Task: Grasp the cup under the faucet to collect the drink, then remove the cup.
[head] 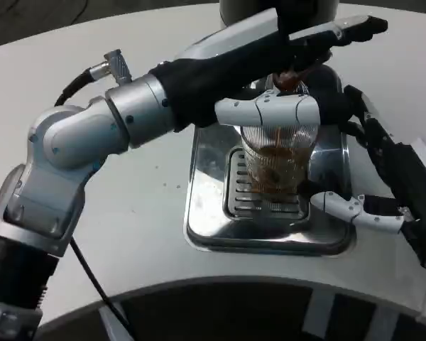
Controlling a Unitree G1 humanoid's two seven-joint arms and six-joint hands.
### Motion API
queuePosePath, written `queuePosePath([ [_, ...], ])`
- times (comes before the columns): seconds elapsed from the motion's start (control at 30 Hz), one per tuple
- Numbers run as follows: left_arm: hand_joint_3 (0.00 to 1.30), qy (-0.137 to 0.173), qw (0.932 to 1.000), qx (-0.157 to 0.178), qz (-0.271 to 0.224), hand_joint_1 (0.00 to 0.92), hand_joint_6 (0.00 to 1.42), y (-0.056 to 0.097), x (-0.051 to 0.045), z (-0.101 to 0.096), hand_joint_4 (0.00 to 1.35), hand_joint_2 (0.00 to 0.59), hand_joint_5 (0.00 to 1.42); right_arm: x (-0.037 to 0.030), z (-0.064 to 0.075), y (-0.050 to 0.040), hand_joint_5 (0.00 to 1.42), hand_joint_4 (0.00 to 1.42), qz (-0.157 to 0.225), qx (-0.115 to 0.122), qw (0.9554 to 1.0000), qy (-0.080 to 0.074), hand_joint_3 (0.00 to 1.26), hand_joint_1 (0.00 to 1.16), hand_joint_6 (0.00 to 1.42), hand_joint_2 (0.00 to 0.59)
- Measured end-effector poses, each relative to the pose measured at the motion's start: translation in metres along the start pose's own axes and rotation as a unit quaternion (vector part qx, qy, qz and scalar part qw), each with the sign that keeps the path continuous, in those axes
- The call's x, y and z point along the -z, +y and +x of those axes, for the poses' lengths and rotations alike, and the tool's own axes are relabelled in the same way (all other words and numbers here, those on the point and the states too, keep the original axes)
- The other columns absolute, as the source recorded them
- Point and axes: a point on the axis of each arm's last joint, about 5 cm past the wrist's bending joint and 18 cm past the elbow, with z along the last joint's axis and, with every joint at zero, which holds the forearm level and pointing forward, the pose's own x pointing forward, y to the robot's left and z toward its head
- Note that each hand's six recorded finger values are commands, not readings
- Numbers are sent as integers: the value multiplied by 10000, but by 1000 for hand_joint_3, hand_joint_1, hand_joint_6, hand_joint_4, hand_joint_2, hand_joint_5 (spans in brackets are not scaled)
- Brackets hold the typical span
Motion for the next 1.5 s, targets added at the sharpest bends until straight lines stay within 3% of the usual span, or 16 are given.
queuePosePath([
  [0.4,85,1,10000,-1,17,0,76,8,-4,-7,11,92,48,17,147,92,109,0,185,-191,9996,-72,0,862,0,219],
  [0.9,86,3,10000,43,42,0,76,31,8,-3,15,92,48,9,314,220,121,0,376,-207,9990,-153,0,857,1,219],
  [1.2,86,-7,9999,83,58,0,76,47,19,2,15,92,48,43,378,256,127,2,409,-226,9989,-102,0,849,1,217],
  [1.5,86,-22,9999,93,74,0,76,52,33,4,15,92,48,32,418,266,133,8,423,-253,9987,-158,0,843,1,219],
])
